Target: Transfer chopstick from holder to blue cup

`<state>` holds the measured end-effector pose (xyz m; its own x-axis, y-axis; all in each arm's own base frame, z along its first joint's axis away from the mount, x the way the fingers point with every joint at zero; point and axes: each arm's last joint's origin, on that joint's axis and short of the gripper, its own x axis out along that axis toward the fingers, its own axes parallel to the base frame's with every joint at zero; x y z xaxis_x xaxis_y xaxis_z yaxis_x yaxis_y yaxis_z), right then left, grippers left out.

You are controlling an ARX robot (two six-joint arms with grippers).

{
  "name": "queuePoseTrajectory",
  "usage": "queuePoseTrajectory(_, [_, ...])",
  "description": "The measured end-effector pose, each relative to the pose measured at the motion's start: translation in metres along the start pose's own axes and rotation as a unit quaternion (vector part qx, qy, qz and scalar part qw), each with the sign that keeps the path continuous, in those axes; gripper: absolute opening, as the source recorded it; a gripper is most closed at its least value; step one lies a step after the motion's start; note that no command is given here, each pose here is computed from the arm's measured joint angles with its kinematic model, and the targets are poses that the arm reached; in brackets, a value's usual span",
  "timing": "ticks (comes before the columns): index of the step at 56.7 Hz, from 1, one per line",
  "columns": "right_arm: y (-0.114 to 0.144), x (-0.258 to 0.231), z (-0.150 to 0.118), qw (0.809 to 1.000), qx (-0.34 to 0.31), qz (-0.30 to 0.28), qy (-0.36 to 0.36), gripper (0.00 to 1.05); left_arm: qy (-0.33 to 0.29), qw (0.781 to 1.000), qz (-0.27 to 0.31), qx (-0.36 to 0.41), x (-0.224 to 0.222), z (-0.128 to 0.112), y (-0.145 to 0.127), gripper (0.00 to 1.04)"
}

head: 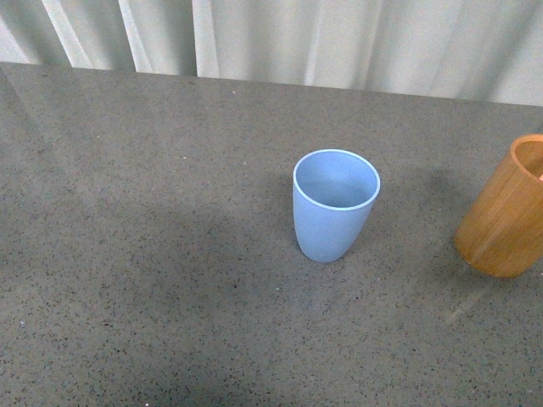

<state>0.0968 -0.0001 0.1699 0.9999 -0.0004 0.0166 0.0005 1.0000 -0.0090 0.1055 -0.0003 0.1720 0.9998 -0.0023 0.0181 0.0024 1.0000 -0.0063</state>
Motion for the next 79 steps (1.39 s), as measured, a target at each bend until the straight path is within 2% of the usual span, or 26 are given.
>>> queuePoseTrajectory(2, [0.000, 0.000, 0.000, 1.000, 0.000, 0.000, 0.000, 0.95, 0.015, 1.000, 0.000, 0.000, -0.004, -0.004, 0.000, 0.04])
queuePoseTrajectory(17, [0.000, 0.000, 0.000, 1.000, 0.000, -0.001, 0.001, 0.95, 0.001, 1.000, 0.000, 0.000, -0.009, -0.002, 0.000, 0.04])
queuePoseTrajectory(20, [-0.001, 0.000, 0.000, 0.996, 0.028, -0.032, 0.075, 0.95, 0.001, 1.000, 0.000, 0.001, -0.009, -0.002, 0.000, 0.04])
queuePoseTrajectory(22, [-0.003, 0.002, 0.000, 0.985, 0.058, -0.054, 0.155, 0.95, 0.001, 1.000, 0.000, 0.001, -0.009, -0.002, 0.000, 0.04])
queuePoseTrajectory(24, [-0.006, 0.005, -0.001, 0.974, 0.074, -0.066, 0.202, 0.95, 0.001, 1.000, 0.000, 0.001, -0.009, -0.002, 0.000, 0.04])
queuePoseTrajectory(29, [-0.013, 0.017, -0.004, 0.961, 0.103, -0.074, 0.247, 0.95, 0.001, 1.000, 0.000, 0.001, -0.009, -0.002, 0.000, 0.04])
queuePoseTrajectory(35, [-0.024, 0.037, 0.004, 0.964, 0.113, -0.063, 0.231, 0.95, 0.001, 1.000, 0.000, 0.001, -0.009, -0.002, 0.000, 0.04])
queuePoseTrajectory(42, [-0.045, 0.083, 0.022, 0.978, 0.078, -0.035, 0.190, 0.95, 0.001, 1.000, 0.000, 0.001, -0.009, -0.002, 0.000, 0.04])
queuePoseTrajectory(49, [-0.063, 0.138, 0.017, 0.978, 0.045, 0.019, 0.203, 0.95, 0.002, 1.000, 0.000, 0.001, -0.009, -0.002, 0.000, 0.04])
queuePoseTrajectory(60, [-0.065, 0.185, 0.001, 0.969, 0.046, 0.068, 0.235, 0.95, 0.002, 1.000, 0.000, 0.001, -0.009, -0.002, 0.000, 0.04])
queuePoseTrajectory(70, [-0.059, 0.213, -0.010, 0.968, 0.046, 0.093, 0.227, 0.95, 0.001, 1.000, 0.000, 0.001, -0.009, -0.002, 0.000, 0.04])
queuePoseTrajectory(74, [-0.056, 0.218, -0.016, 0.967, 0.053, 0.100, 0.227, 0.85, 0.001, 1.000, 0.000, 0.001, -0.009, -0.002, 0.000, 0.04])
queuePoseTrajectory(76, [-0.054, 0.220, -0.019, 0.967, 0.055, 0.103, 0.226, 0.76, 0.001, 1.000, 0.000, 0.000, -0.009, -0.002, 0.000, 0.04])
queuePoseTrajectory(79, [-0.052, 0.222, -0.022, 0.968, 0.062, 0.109, 0.219, 0.64, 0.002, 1.000, 0.000, 0.001, -0.009, -0.002, 0.000, 0.16])
